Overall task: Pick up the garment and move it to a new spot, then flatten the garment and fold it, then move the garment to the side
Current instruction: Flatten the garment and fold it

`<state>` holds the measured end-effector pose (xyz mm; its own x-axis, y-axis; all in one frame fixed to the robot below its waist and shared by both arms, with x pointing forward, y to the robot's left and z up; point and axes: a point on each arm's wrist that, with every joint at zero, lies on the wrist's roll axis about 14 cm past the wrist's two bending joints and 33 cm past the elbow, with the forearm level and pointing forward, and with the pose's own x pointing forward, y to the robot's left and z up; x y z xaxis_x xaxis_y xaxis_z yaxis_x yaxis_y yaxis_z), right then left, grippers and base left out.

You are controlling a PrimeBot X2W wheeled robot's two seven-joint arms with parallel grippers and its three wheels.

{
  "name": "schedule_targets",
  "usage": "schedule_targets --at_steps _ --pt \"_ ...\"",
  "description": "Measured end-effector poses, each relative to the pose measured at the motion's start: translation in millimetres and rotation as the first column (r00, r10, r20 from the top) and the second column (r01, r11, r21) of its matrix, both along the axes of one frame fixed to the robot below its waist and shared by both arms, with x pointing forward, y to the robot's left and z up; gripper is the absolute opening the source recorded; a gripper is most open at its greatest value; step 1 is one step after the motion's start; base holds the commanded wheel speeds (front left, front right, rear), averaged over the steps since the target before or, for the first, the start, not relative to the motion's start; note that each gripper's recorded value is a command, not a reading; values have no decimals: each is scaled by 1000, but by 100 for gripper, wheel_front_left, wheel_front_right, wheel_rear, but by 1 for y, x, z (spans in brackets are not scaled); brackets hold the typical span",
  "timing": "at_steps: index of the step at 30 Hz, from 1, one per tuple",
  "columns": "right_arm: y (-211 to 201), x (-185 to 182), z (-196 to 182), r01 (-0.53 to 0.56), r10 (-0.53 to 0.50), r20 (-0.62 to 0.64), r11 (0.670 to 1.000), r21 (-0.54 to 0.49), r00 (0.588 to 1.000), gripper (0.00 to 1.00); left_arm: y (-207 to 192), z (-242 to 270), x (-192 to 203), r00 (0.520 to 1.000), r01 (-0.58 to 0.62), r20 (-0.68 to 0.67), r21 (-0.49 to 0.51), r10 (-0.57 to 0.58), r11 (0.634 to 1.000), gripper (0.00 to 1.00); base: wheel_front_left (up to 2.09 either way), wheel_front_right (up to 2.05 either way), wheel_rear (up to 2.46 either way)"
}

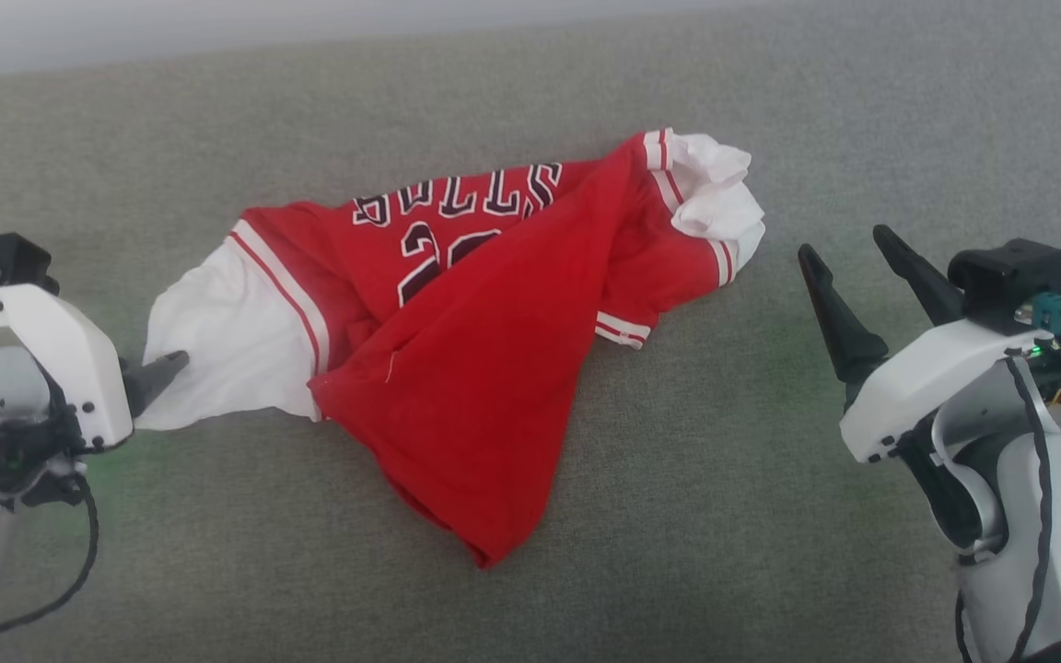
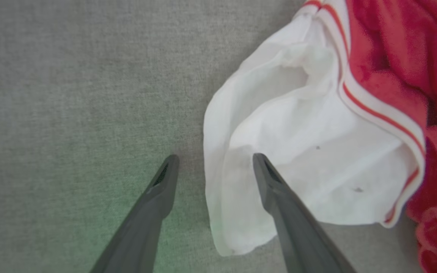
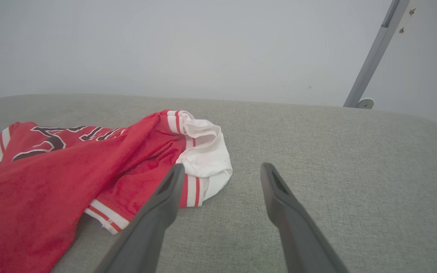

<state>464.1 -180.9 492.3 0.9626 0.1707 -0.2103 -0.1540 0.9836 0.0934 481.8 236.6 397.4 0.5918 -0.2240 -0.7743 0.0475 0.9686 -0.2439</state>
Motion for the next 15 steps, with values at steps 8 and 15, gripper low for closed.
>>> schedule_targets --at_steps 8,15 --pt "1 5 -19 -7 6 -67 1000 -8 998 100 0 -26 5 990 -17 -138 15 19 1000 3 0 0 0" --pt "8 22 -21 -39 38 -100 999 -12 994 100 -5 -32 6 987 14 -163 3 -14 1000 0 0 0 0"
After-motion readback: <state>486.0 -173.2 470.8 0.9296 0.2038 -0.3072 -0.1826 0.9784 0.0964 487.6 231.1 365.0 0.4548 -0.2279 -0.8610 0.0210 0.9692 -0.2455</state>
